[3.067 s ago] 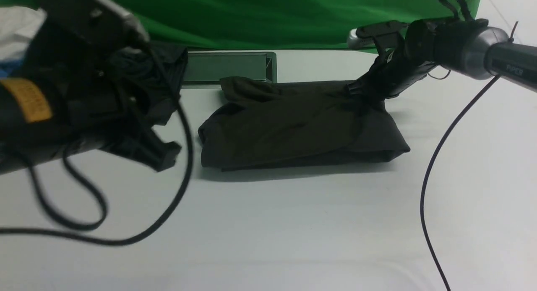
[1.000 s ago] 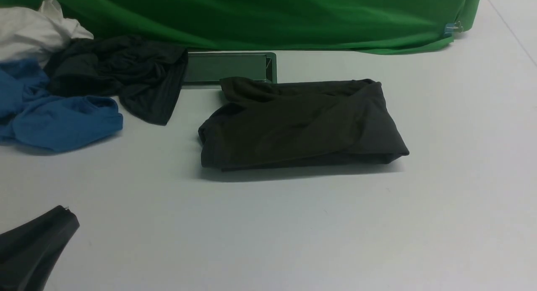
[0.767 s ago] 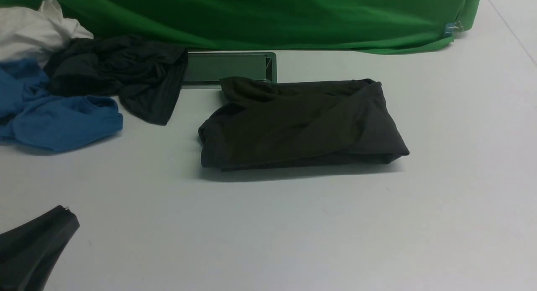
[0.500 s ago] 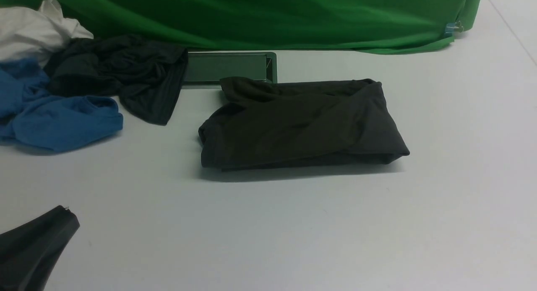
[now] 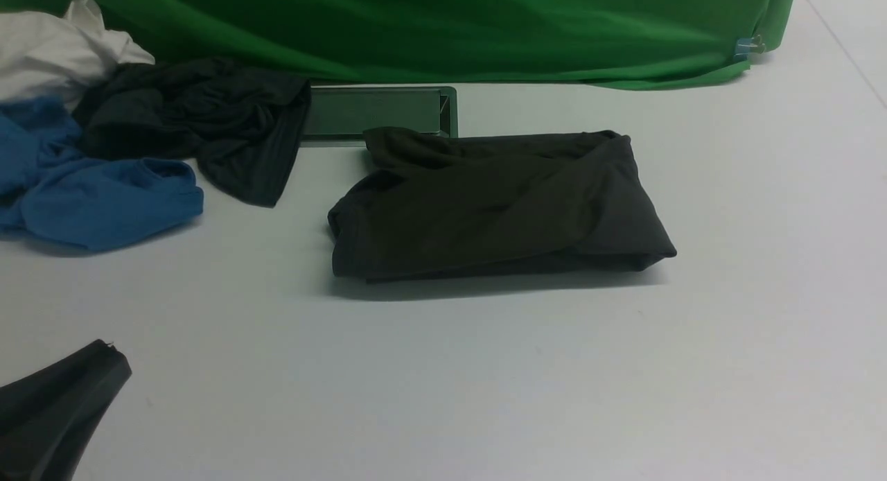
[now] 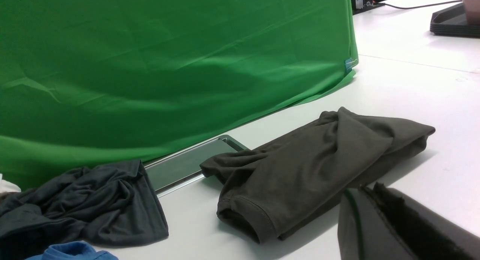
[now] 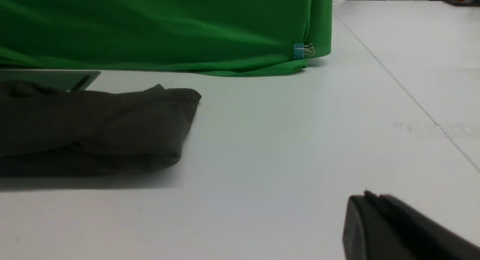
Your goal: Fold a long-sleeved shirt on a white desktop.
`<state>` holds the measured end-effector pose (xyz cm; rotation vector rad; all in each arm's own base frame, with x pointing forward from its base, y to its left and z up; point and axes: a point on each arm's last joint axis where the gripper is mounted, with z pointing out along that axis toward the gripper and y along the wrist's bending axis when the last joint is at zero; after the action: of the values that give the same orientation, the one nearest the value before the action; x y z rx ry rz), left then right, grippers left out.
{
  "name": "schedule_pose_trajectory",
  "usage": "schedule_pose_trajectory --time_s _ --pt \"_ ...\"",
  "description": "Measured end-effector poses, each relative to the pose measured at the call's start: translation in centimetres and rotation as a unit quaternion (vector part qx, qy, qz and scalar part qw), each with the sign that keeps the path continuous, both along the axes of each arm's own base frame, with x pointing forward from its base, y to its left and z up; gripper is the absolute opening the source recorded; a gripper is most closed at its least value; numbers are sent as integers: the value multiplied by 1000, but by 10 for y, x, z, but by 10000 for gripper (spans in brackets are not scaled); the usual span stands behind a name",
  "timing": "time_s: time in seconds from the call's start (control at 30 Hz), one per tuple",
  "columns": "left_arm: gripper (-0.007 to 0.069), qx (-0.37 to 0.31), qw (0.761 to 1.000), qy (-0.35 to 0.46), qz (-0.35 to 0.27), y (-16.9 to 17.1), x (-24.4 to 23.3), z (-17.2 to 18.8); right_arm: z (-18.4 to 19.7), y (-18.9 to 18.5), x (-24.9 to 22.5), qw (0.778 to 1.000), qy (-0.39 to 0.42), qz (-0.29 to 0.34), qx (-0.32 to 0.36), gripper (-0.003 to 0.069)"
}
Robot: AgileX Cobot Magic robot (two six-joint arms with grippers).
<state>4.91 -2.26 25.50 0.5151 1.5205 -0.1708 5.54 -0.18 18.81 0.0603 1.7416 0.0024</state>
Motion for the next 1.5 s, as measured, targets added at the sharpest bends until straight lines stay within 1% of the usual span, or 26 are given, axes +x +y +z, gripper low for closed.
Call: schedule_pose_trajectory --time_s 0.3,0.37,0.43,0.47,0.5,0.53,0.57,0.67,0.77,0.83,0.93,1.07,1.5 --pt "21 8 1000 -6 2 0 0 0 0 0 0 1000 0 0 0 64" --pt "21 10 1000 -16 16 1 2 -1 0 0 0 1000 0 0 0 69" --pt "19 2 999 -17 52 5 4 -7 0 0 0 1000 0 0 0 78" --pt "19 1 998 -18 56 5 4 -7 0 0 0 1000 0 0 0 78" --pt "19 -12 995 -20 93 9 5 -14 0 0 0 1000 0 0 -1 85" --pt "19 -14 994 -20 103 10 5 -16 0 0 0 1000 0 0 -1 86" --pt "19 -32 989 -24 142 14 6 -26 0 0 0 1000 0 0 -1 95" --pt "19 -67 977 -19 200 21 7 -43 0 0 0 1000 0 0 -1 108" --pt "19 -77 970 16 231 23 8 -53 0 0 0 1000 -1 0 -1 118" --pt "19 -66 968 54 235 23 7 -61 0 0 0 1000 -1 0 -1 125" --pt "19 -53 968 83 230 22 6 -67 0 0 0 1000 -1 0 -1 133" --pt "19 -44 969 84 228 22 6 -67 0 0 0 1000 -1 0 -1 146" --pt "19 -44 969 77 229 22 6 -66 0 0 0 1000 -1 0 -1 181"
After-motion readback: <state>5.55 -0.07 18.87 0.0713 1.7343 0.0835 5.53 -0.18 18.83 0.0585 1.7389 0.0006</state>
